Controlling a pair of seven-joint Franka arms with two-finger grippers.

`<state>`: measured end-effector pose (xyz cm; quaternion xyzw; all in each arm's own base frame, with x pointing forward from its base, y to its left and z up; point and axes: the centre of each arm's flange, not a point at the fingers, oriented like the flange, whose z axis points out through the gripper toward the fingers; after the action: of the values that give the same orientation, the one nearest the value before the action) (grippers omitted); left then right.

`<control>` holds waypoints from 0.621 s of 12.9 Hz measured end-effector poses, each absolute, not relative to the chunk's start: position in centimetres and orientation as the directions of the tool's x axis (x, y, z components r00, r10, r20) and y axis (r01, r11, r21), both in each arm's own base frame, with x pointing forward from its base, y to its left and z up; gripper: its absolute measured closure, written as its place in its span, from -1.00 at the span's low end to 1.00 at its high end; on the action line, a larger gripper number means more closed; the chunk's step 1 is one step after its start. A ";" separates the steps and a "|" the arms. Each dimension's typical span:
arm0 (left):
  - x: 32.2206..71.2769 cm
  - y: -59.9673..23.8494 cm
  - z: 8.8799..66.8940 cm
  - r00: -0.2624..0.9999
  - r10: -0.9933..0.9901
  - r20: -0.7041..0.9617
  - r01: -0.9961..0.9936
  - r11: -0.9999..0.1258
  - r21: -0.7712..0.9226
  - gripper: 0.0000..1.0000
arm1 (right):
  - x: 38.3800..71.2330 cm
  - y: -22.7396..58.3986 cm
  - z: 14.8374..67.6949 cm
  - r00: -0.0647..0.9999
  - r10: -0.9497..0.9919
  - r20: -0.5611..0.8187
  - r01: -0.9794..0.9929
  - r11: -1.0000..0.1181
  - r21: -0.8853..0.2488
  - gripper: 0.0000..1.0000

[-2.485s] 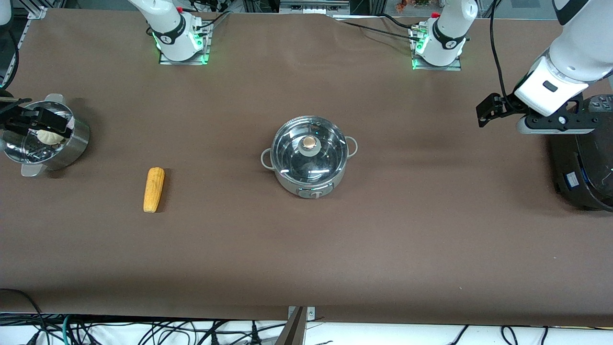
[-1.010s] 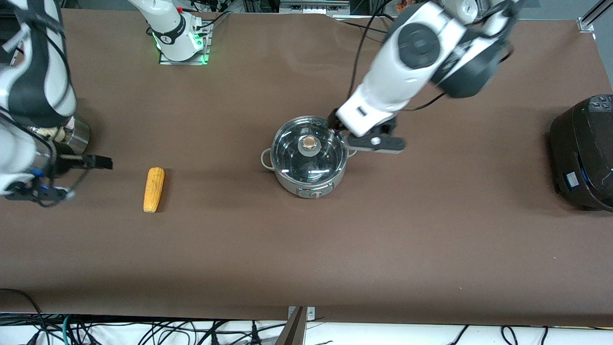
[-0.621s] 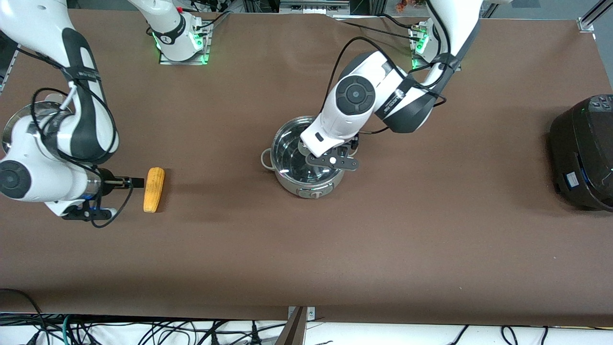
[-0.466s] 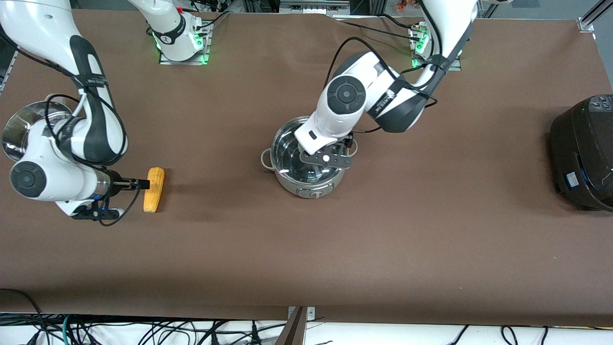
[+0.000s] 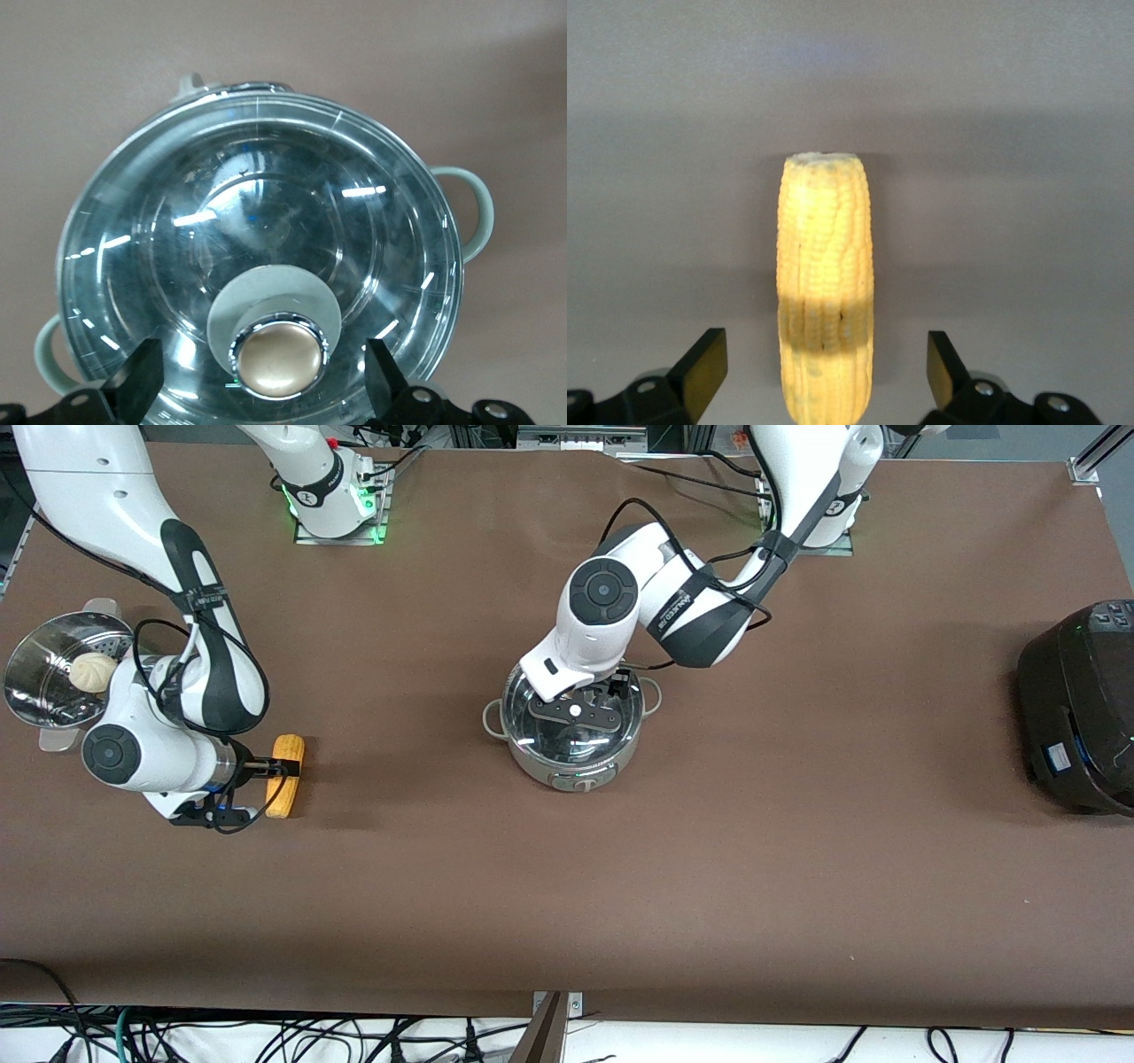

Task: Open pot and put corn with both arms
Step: 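Grasp the lid knob with the left gripper while the right gripper grasps the corn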

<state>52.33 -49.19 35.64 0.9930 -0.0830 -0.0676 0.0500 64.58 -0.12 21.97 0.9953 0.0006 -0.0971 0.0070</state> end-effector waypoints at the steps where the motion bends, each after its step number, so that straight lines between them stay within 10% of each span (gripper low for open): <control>1: 52.2 -49.4 35.3 0.976 -0.176 -0.128 -0.163 -0.981 0.106 -1.00 | 64.6 -0.1 21.7 0.982 0.000 -0.191 0.002 -1.000 0.014 -1.00; 8: 51.9 -50.2 35.0 0.979 -0.184 -0.085 -0.179 -0.982 0.067 0.00 | 64.6 -0.1 21.1 0.982 -0.001 -0.189 0.001 -1.000 0.014 -1.00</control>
<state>51.91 -50.17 34.99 0.9944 -0.0913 -0.0454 0.0293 64.63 -0.12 21.08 0.9955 0.0001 -0.0948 0.0069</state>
